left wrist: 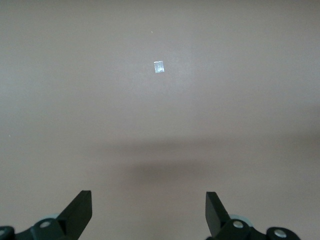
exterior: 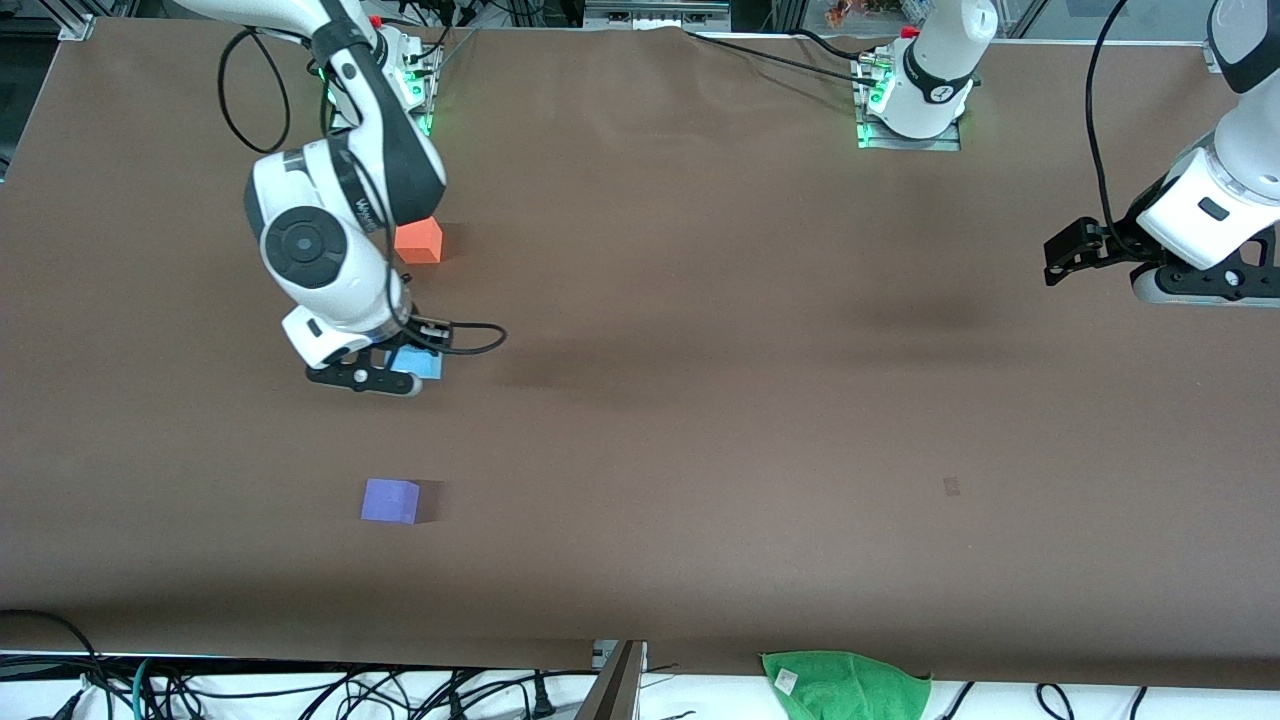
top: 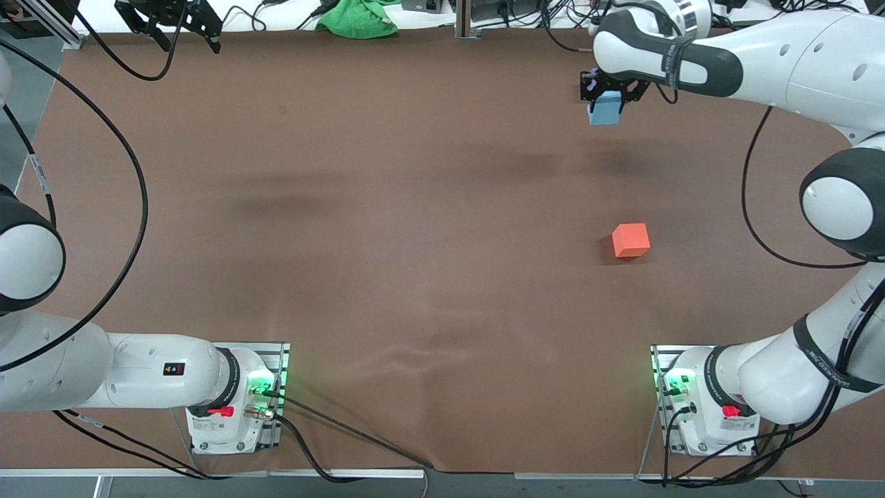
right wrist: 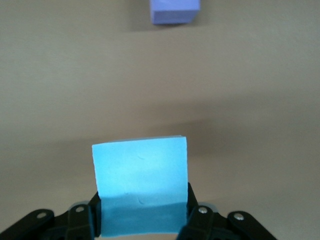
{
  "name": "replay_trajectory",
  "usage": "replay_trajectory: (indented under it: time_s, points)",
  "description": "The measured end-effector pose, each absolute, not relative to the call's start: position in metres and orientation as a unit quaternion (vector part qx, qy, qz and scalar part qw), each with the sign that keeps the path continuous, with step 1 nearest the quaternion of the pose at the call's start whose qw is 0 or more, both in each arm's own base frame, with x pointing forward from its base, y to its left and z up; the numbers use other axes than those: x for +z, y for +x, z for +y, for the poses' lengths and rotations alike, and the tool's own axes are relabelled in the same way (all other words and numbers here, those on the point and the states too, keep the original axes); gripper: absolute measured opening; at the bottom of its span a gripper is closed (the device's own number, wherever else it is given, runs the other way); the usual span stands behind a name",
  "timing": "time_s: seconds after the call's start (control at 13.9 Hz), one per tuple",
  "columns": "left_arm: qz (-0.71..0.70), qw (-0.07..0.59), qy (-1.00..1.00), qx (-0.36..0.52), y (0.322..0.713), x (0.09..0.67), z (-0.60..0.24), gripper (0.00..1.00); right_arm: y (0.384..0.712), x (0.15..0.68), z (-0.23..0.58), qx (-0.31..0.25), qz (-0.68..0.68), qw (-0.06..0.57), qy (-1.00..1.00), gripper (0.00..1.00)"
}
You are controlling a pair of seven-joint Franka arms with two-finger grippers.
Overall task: Place blue block between orange and purple blocks
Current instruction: 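Carry the blue cube with the right gripper beside the orange cube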
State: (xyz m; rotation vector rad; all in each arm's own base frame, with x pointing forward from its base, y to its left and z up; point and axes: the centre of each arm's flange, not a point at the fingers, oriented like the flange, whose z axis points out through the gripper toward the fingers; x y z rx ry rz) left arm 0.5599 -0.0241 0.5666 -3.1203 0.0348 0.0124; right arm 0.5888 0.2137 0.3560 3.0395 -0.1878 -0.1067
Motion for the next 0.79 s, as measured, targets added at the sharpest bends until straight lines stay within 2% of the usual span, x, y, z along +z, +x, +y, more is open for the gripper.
replay_trajectory:
  time_s: [0.36, 0.79]
  points:
    - [0.006, 0.011, -1.0, 0.004, 0.56, 0.567, -0.019, 1.0, 0.566, 0.303, 0.167, -0.018, -0.053, 0.035, 0.998, 0.59]
    - [0.006, 0.011, -1.0, 0.004, 0.56, 0.566, -0.019, 1.0, 0.527, 0.248, 0.154, 0.017, -0.05, 0.018, 0.998, 0.59]
